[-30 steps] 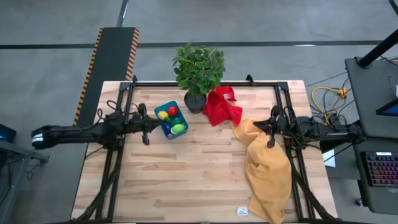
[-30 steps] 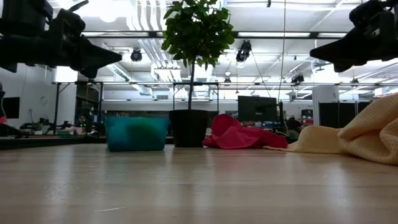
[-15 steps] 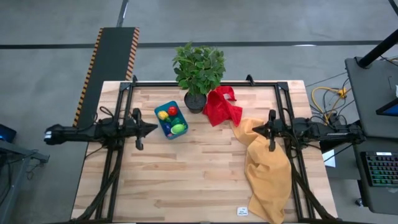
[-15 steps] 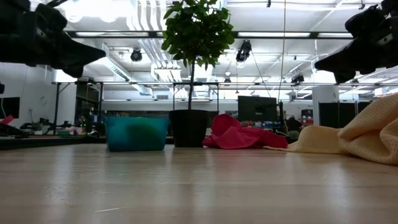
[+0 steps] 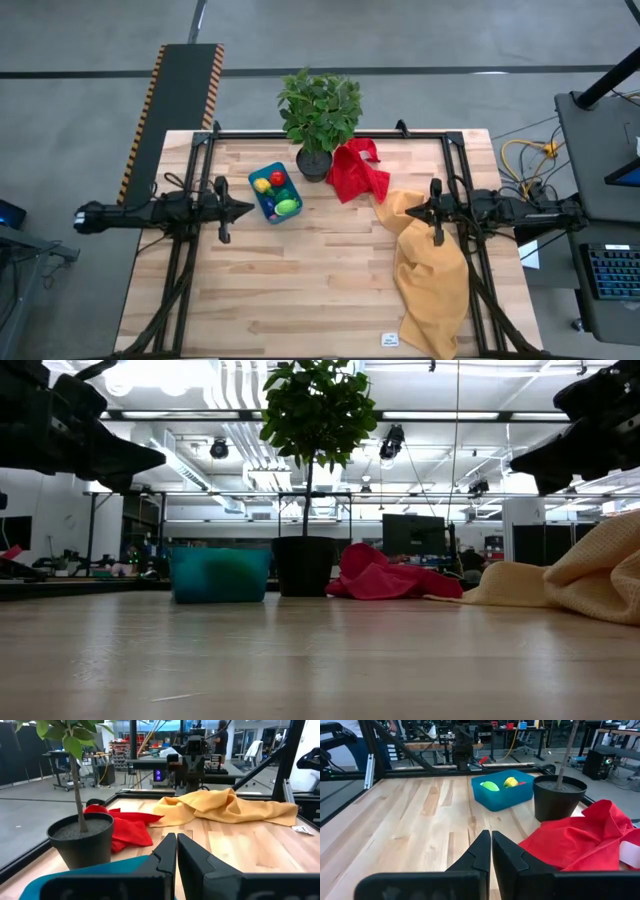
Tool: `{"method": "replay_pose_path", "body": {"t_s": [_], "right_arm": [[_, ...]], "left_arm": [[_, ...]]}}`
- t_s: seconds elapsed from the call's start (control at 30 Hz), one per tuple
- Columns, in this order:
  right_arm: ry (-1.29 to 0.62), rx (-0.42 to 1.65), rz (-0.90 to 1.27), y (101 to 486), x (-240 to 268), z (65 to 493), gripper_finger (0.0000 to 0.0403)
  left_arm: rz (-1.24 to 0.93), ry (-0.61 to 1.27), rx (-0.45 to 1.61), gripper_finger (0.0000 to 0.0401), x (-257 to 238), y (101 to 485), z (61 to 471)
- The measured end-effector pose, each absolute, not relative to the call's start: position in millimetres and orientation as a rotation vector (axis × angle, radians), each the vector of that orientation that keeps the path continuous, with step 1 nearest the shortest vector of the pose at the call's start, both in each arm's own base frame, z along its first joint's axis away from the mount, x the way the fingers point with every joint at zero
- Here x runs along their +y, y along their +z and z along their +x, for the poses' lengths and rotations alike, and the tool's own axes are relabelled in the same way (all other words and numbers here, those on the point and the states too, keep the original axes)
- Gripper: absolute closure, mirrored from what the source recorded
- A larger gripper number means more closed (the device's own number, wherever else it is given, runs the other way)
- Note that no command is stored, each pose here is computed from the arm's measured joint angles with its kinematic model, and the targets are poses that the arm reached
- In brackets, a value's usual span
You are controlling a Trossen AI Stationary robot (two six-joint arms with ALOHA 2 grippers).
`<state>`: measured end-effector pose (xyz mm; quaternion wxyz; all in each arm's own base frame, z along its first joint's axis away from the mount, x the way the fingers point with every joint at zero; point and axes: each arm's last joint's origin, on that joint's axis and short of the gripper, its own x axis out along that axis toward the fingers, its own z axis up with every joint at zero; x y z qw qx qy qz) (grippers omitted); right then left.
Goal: Pick and placing Produce into tupperware
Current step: Return to Home Position
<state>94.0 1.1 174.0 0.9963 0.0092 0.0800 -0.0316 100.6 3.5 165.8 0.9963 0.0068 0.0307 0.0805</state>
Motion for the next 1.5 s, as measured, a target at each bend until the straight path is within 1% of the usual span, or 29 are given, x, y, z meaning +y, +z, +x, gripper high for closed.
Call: {"method": "replay_pose_path", "body": {"t_s": [0.57,0.8,1.5], "right_arm": [[-0.064,0.163,0.014,174.1,1.0,94.0,0.0394],[-0.064,0.161,0.014,174.4,1.0,94.0,0.0394],[-0.063,0.16,0.014,174.6,1.0,93.9,0.0394]], "left_arm": [[0.012,0.17,0.054,0.0401,3.8,166.2,100.3],[0.007,0.174,0.012,0.0401,3.9,169.0,101.5],[0.007,0.169,0.008,0.0401,3.7,170.1,101.9]]}}
